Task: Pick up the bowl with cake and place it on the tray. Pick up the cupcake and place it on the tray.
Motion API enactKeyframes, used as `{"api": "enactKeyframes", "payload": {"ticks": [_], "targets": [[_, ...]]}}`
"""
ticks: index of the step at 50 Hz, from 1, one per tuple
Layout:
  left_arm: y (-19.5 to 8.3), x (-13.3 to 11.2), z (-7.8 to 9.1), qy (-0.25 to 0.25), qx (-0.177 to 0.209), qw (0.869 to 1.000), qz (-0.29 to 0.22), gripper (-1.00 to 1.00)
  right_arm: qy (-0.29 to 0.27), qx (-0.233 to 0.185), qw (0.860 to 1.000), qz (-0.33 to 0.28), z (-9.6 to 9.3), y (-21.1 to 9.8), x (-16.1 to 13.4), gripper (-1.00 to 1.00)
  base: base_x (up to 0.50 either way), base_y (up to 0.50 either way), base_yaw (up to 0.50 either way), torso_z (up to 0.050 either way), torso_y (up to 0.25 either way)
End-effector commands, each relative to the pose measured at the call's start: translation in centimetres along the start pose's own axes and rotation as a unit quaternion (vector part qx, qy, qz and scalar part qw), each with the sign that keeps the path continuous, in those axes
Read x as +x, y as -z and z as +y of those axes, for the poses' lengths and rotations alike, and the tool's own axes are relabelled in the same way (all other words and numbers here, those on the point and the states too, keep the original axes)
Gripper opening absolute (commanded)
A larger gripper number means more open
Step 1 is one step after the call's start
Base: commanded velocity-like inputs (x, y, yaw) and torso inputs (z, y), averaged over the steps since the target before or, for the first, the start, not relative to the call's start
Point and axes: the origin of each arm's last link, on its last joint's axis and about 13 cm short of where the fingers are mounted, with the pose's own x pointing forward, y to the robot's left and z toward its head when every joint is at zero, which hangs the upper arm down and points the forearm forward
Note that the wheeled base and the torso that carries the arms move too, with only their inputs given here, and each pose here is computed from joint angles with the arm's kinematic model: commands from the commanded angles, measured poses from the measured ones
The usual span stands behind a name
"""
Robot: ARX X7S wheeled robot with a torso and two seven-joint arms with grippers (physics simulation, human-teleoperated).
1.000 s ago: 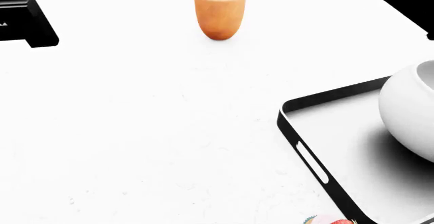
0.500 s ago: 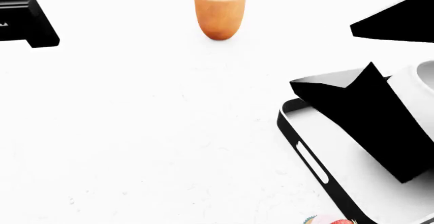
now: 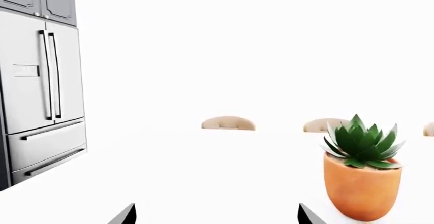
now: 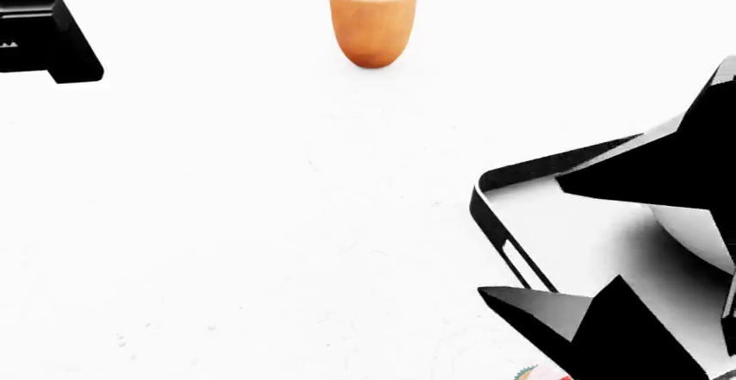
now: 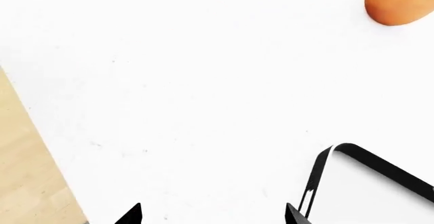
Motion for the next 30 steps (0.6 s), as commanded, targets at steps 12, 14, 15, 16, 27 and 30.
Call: {"api": "enactKeyframes", "payload": {"ticks": [12, 14, 15, 16, 27, 30], "targets": [[0.1, 0.0, -0.1, 0.001, 0.002, 1.0, 0.0, 1.0, -0.045, 0.014, 0.996, 0.07, 0.4, 3.3, 1.3, 1.0, 0.0, 0.0, 0.0, 0.0, 0.0], [0.1, 0.0, -0.1, 0.001, 0.003, 1.0, 0.0, 1.0, -0.049, 0.016, 0.996, 0.075, 0.4, 3.6, 1.4, 1.0, 0.0, 0.0, 0.0, 0.0, 0.0], [0.1, 0.0, -0.1, 0.001, 0.003, 1.0, 0.0, 1.0, -0.052, 0.017, 0.995, 0.078, 0.5, 3.7, 1.4, 1.0, 0.0, 0.0, 0.0, 0.0, 0.0], [0.2, 0.0, -0.1, 0.001, 0.003, 1.0, 0.001, 1.0, -0.054, 0.017, 0.995, 0.081, 0.5, 3.9, 1.5, 1.0, 0.0, 0.0, 0.0, 0.0, 0.0], [0.1, -0.1, -0.1, 0.002, 0.004, 1.0, 0.001, 1.0, -0.062, 0.025, 0.992, 0.104, 0.6, 5.0, 1.8, 1.0, 0.0, 0.0, 0.0, 0.0, 0.0], [0.2, -0.1, -0.1, 0.002, 0.004, 1.0, 0.001, 1.0, -0.056, 0.027, 0.992, 0.107, 0.4, 5.2, 1.8, 1.0, 0.0, 0.0, 0.0, 0.0, 0.0]]}}
